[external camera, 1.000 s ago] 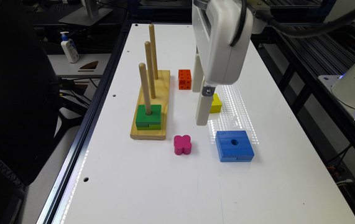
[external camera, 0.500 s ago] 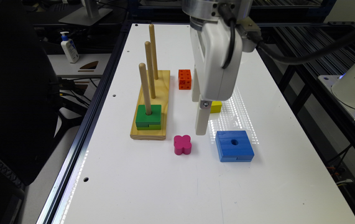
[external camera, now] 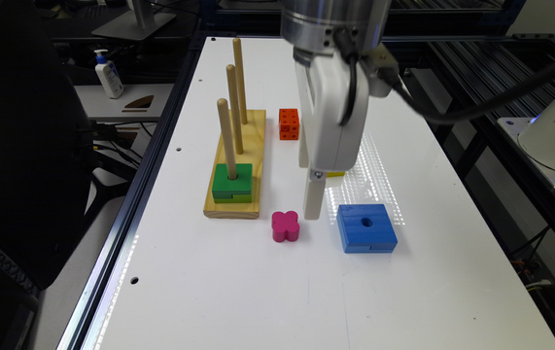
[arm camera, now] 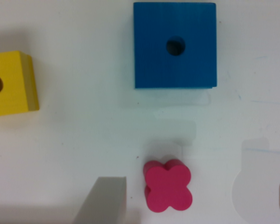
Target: Pick up pink flower.
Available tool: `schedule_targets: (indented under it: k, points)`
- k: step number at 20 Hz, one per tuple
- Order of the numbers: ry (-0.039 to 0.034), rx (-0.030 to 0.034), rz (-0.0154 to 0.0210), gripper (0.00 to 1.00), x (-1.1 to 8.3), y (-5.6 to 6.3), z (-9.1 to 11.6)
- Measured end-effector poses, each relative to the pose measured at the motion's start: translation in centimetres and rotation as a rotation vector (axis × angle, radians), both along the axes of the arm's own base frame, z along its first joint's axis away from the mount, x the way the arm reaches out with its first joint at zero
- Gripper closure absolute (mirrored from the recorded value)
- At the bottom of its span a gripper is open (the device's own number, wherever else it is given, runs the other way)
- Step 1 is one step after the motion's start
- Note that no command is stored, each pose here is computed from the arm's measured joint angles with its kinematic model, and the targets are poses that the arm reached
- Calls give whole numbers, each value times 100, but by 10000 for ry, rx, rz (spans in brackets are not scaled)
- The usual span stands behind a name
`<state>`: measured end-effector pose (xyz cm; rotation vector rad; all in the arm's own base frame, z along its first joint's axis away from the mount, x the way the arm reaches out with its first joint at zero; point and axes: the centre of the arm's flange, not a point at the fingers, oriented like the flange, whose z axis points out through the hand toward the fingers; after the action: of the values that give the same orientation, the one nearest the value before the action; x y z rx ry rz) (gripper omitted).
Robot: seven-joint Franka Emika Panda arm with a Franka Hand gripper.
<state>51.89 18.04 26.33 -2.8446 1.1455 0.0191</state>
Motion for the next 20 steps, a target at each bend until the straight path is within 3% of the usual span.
schedule_targets:
  k: [7,18,20]
  points:
    - [-14,16,-10,0,13,-2,-24]
    - [-73,-37,-82,0,52,-73,-11]
    - [-48,-47,-99,0,54,-87,-26]
